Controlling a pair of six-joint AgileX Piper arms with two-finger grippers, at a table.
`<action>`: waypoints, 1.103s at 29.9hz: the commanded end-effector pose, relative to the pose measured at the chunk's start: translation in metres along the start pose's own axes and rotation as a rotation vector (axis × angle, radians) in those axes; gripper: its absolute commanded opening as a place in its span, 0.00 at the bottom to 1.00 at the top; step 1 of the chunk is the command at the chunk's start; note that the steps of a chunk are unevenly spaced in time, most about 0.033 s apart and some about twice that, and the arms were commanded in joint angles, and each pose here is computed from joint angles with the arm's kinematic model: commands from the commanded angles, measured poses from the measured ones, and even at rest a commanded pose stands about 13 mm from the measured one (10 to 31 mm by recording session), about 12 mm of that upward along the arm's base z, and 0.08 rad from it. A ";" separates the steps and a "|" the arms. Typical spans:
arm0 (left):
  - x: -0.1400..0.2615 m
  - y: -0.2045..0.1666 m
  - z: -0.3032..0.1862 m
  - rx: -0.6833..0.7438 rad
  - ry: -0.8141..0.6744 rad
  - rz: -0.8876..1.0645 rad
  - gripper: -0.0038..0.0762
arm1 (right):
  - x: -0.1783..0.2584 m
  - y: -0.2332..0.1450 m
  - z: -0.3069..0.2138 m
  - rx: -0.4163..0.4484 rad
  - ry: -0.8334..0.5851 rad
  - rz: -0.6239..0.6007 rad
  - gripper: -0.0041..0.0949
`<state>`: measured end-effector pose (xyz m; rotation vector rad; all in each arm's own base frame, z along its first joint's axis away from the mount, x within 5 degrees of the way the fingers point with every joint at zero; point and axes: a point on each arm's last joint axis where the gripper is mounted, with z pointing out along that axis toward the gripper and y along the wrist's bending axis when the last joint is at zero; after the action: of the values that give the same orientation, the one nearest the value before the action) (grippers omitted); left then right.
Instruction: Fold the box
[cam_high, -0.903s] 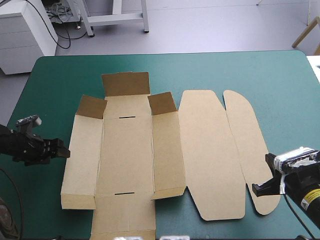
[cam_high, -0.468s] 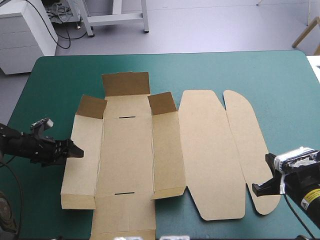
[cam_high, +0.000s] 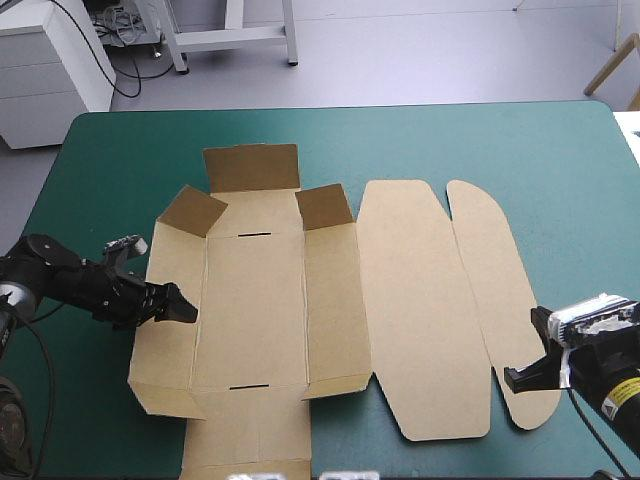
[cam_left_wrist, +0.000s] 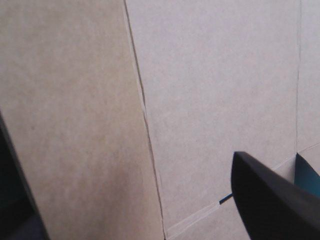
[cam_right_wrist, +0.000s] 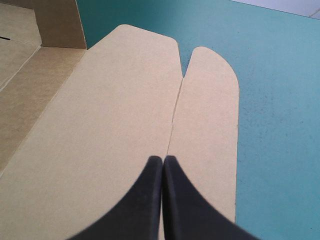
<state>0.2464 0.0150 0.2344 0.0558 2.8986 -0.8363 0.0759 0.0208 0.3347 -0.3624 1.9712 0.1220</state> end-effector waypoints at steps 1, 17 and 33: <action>0.003 -0.016 -0.009 0.088 0.010 -0.004 0.73 | -0.013 -0.001 -0.004 0.009 -0.082 -0.018 0.02; 0.003 -0.027 -0.002 0.091 0.040 0.010 0.42 | -0.013 -0.001 -0.004 0.009 -0.080 -0.018 0.02; 0.001 -0.025 -0.001 0.036 0.043 0.038 0.04 | -0.013 -0.001 -0.004 0.008 -0.080 -0.017 0.02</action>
<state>0.2475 -0.0014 0.2339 0.0740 2.9226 -0.8512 0.0759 0.0208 0.3347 -0.3624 1.9712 0.1220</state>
